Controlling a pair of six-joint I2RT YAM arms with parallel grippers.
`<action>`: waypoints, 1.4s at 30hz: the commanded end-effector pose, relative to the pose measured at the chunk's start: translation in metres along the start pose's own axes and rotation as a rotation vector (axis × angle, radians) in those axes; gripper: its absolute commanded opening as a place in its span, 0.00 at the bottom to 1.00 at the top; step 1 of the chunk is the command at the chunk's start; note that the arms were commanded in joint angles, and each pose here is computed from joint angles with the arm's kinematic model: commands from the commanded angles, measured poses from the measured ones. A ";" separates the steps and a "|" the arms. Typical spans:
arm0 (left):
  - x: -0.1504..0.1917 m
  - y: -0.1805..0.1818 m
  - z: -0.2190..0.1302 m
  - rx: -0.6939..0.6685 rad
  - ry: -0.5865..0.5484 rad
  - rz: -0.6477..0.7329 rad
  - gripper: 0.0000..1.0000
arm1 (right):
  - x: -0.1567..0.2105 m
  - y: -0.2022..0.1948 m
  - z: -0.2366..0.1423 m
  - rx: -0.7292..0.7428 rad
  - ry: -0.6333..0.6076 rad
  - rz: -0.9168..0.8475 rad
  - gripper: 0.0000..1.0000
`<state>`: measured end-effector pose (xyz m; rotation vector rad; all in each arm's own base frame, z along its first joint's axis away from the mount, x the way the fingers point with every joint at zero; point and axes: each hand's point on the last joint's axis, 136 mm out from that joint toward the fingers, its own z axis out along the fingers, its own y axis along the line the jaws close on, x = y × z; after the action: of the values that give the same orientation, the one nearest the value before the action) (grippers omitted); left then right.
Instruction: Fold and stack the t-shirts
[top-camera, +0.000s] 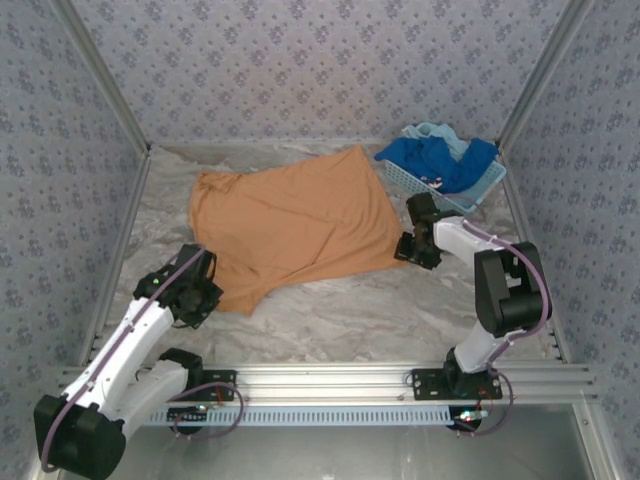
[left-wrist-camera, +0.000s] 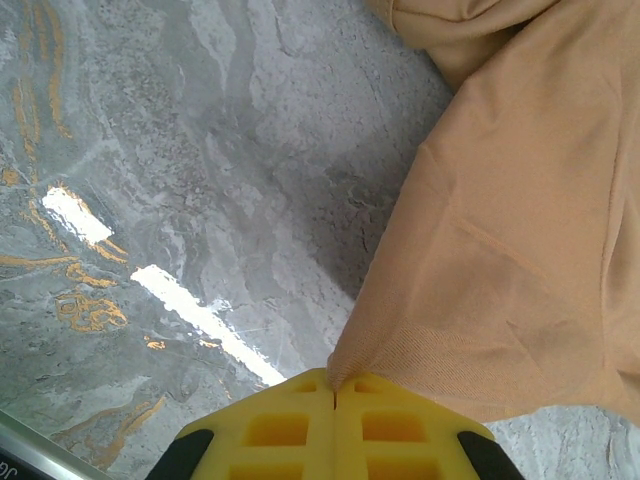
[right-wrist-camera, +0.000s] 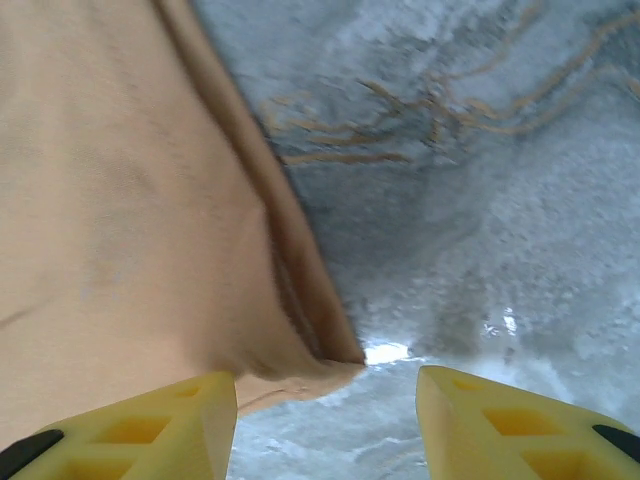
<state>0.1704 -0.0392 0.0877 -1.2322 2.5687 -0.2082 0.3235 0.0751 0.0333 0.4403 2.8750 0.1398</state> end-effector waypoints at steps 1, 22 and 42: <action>0.009 0.029 -0.001 -0.126 0.035 -0.083 0.00 | -0.008 0.007 0.000 -0.009 -0.016 -0.016 0.53; -0.082 -0.062 -0.111 0.130 -0.288 0.003 0.00 | -0.069 0.074 -0.131 -0.255 -0.329 -0.046 0.00; -0.140 -0.105 -0.445 0.909 -0.901 0.042 0.00 | -0.043 0.089 -0.439 -0.797 -0.965 -0.102 0.00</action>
<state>0.2023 0.0036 0.5148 -0.7517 1.5434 -0.5706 0.3017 0.1281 0.4431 0.1205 1.8071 0.7545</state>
